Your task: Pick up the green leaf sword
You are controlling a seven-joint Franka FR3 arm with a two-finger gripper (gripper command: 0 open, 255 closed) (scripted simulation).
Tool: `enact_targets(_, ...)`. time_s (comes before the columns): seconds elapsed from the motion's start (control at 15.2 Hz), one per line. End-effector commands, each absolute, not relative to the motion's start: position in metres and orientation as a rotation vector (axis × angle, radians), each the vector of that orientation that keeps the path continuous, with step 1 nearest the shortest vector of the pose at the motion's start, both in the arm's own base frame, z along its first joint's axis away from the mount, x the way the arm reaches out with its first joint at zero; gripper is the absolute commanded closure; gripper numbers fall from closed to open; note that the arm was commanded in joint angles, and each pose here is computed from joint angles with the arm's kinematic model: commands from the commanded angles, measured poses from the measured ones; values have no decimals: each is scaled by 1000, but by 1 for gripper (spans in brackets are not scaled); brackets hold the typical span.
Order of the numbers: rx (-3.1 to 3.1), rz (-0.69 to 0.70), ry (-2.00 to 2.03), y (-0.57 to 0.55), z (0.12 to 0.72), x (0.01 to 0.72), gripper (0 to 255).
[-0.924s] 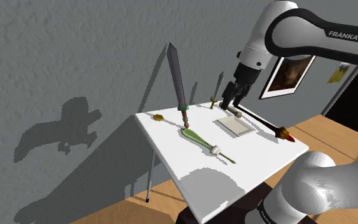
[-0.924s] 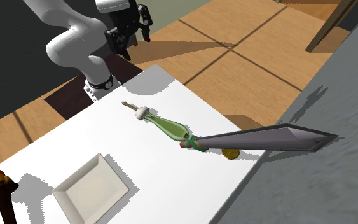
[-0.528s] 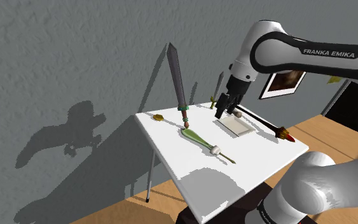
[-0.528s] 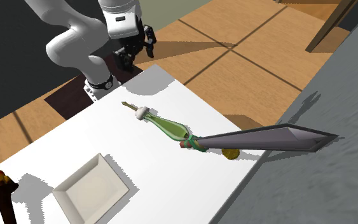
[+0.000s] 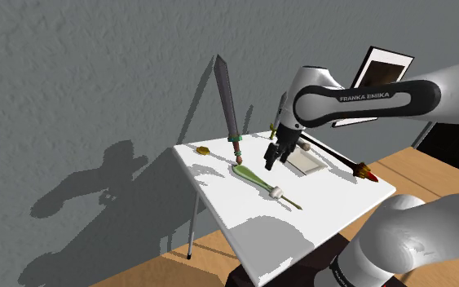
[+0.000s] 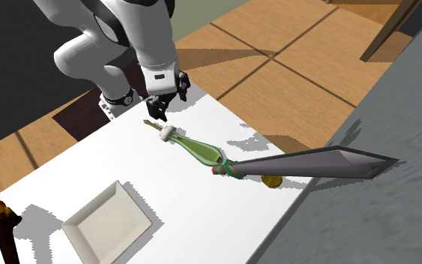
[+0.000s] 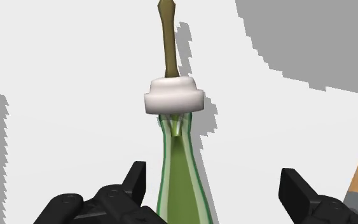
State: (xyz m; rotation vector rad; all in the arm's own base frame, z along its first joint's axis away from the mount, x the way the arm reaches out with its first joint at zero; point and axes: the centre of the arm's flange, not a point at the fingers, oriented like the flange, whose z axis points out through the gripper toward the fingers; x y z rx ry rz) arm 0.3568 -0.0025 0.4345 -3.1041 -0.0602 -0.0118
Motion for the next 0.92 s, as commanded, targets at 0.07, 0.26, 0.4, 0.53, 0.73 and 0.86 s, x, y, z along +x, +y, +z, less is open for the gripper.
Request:
enact_targets(0.07,-3117,6,-59,-9,398,369,0)
enact_targets(0.26,-3130,26,-57,-17,361,381,0)
enact_targets(0.4,-3139,40,-56,-22,337,388,0)
enact_targets(0.53,-3139,40,-56,-22,327,388,0)
enact_targets(0.73,-3139,40,-56,-22,311,388,0)
enact_targets(0.86,-3139,40,-56,-22,301,388,0)
